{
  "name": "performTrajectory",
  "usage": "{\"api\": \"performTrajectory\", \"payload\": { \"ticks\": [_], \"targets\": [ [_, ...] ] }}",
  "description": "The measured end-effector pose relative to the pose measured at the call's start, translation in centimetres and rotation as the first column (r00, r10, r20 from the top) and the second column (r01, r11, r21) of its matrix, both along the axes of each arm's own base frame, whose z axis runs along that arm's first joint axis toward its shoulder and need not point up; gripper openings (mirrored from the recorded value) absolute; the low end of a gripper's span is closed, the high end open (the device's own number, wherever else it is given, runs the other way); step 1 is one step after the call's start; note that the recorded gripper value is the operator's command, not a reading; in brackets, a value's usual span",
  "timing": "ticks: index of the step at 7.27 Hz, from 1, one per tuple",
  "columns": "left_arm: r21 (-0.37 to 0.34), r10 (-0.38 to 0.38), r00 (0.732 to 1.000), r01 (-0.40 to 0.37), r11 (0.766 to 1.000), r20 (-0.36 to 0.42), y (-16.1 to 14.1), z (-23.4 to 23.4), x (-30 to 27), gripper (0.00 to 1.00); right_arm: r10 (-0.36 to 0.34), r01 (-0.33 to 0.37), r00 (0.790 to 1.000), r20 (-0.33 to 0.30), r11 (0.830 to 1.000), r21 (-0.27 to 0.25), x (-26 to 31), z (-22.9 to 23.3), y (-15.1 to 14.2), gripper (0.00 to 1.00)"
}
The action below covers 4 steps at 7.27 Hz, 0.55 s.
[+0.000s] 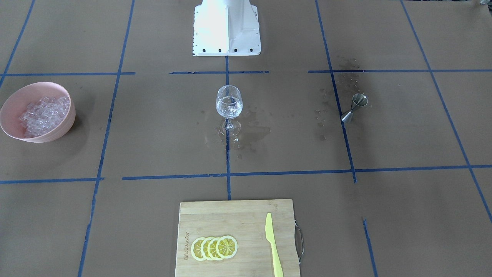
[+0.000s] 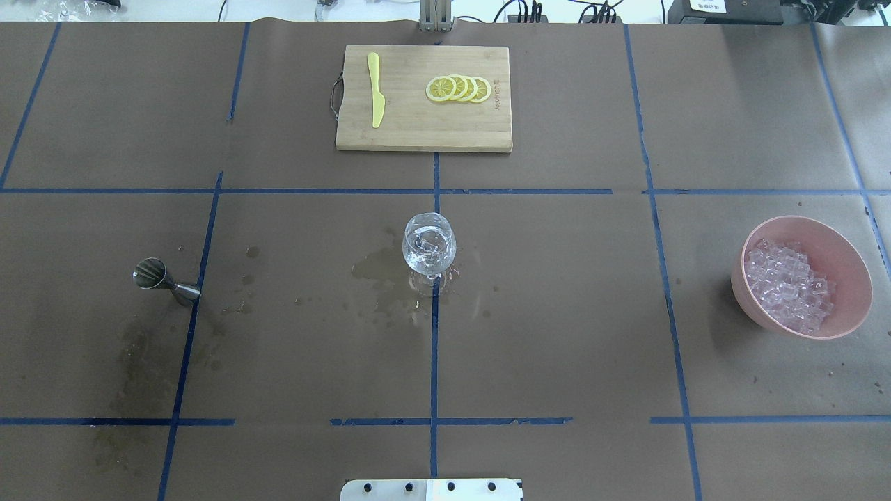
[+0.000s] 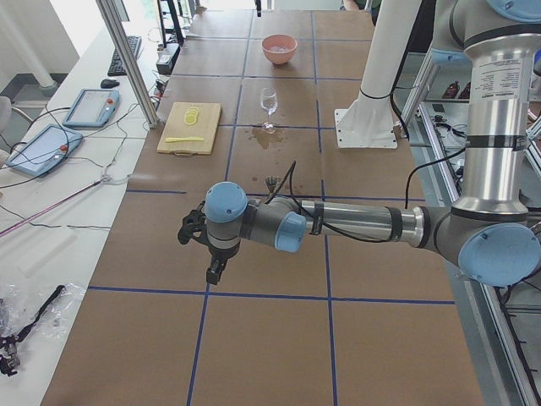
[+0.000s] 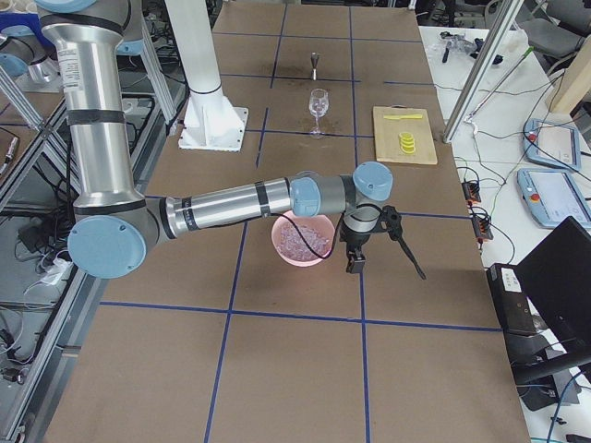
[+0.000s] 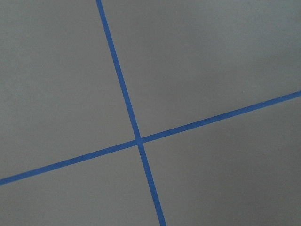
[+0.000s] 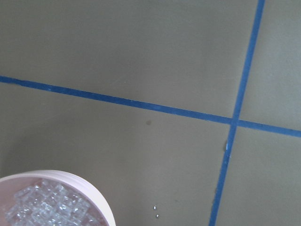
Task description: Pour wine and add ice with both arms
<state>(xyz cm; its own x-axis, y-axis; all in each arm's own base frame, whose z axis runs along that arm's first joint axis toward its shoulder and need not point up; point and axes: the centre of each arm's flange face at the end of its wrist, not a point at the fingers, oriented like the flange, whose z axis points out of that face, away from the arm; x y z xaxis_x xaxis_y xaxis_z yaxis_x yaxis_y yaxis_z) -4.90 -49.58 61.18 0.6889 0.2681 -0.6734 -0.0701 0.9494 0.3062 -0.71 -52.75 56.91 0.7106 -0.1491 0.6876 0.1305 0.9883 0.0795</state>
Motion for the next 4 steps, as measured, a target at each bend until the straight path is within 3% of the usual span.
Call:
{"api": "performTrajectory", "payload": {
  "ticks": [4],
  "targets": [
    [-0.036, -0.007, 1.0, 0.007, 0.999, 0.003, 1.0, 1.3, -0.1, 1.0, 0.019, -0.019, 1.0, -0.001, 1.0, 0.014, 4.9, 2.9, 0.6, 1.0]
  ]
}}
